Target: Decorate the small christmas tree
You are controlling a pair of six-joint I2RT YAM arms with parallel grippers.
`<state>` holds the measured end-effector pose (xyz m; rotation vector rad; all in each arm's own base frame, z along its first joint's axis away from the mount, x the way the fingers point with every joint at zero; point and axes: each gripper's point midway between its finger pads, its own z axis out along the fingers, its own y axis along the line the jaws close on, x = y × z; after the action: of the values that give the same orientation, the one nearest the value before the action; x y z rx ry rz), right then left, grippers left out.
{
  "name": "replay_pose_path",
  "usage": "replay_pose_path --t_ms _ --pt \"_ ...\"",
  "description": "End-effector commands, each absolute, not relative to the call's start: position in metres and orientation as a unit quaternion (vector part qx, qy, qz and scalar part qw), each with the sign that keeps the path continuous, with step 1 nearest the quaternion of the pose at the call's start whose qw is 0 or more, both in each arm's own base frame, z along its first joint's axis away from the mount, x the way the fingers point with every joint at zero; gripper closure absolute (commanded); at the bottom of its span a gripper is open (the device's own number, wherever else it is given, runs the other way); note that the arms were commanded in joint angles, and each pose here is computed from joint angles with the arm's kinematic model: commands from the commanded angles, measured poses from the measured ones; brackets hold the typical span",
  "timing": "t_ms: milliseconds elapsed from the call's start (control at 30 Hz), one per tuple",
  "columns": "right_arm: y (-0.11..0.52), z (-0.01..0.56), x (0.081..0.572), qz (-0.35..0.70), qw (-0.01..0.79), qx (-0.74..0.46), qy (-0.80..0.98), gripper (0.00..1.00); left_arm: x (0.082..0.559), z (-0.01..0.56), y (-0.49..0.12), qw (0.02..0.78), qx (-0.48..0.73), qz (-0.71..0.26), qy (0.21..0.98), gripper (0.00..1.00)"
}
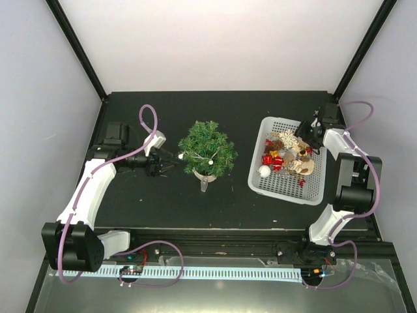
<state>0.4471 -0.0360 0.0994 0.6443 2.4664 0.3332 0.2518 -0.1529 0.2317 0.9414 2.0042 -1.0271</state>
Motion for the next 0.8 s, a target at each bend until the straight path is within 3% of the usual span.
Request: replay_pose_path --t_ms 0,333,767 --pt "-0.031 0.101 0.448 0.143 0.294 0.23 0.917 0.38 0.248 0.242 -0.155 0.355 0.374 -0.405 0.755 0.39" --pt "-0.034 0.091 0.431 0.132 0.285 0.244 0.917 0.48 0.247 0.244 -0.155 0.357 0.375 -0.405 0.754 0.39" --pt "-0.044 0.095 0.427 0.104 0.284 0.262 0.917 0.7 0.246 0.248 -0.154 0.362 0.376 -0.401 0.753 0.37"
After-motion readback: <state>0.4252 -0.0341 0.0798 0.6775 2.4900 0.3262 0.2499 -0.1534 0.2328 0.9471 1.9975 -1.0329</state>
